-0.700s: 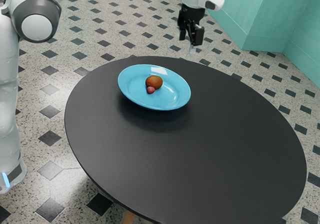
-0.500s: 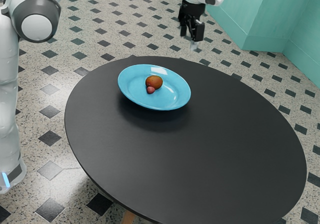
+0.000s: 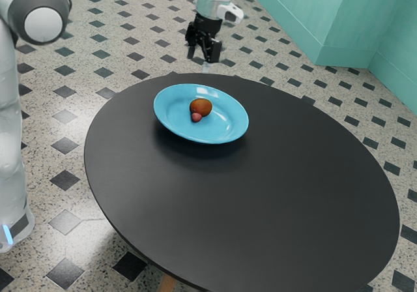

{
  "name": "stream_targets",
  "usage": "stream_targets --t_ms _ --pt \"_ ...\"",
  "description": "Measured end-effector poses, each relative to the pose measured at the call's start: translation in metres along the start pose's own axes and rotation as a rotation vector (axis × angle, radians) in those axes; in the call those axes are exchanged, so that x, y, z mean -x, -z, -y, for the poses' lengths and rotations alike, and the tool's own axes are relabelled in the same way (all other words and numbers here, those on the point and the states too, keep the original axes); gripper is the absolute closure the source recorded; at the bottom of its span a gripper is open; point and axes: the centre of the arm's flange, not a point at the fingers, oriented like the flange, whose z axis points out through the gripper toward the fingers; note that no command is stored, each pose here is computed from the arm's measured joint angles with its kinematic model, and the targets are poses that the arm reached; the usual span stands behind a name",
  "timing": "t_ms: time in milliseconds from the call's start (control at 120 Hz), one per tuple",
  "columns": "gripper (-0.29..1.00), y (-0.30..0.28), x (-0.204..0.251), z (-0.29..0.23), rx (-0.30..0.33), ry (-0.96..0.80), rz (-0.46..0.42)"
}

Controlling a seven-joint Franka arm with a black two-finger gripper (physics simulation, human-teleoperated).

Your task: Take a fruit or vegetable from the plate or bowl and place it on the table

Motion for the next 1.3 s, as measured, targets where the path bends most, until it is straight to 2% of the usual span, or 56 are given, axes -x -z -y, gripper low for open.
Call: stream_targets --t_ms 183,350,408,542,617,867,1117,1300 --pt "0.00 -0.021 0.006 0.041 0.015 0.055 0.001" --pt "0.00 -0.041 -0.014 0.069 -0.003 0.097 -0.040" --pt "0.00 -0.041 -0.027 0.032 -0.014 0.032 -0.067" --pt "0.00 -0.046 -0.031 -0.129 -0.028 -0.249 -0.098" --pt "0.00 -0.049 -0.025 -0.162 -0.031 -0.311 -0.102" --pt "0.00 -0.044 -0.036 -0.064 -0.032 -0.162 -0.102" --pt "0.00 -0.054 -0.029 -0.069 -0.030 -0.181 -0.048" --pt "0.00 -0.062 -0.008 -0.038 -0.002 -0.142 -0.008"
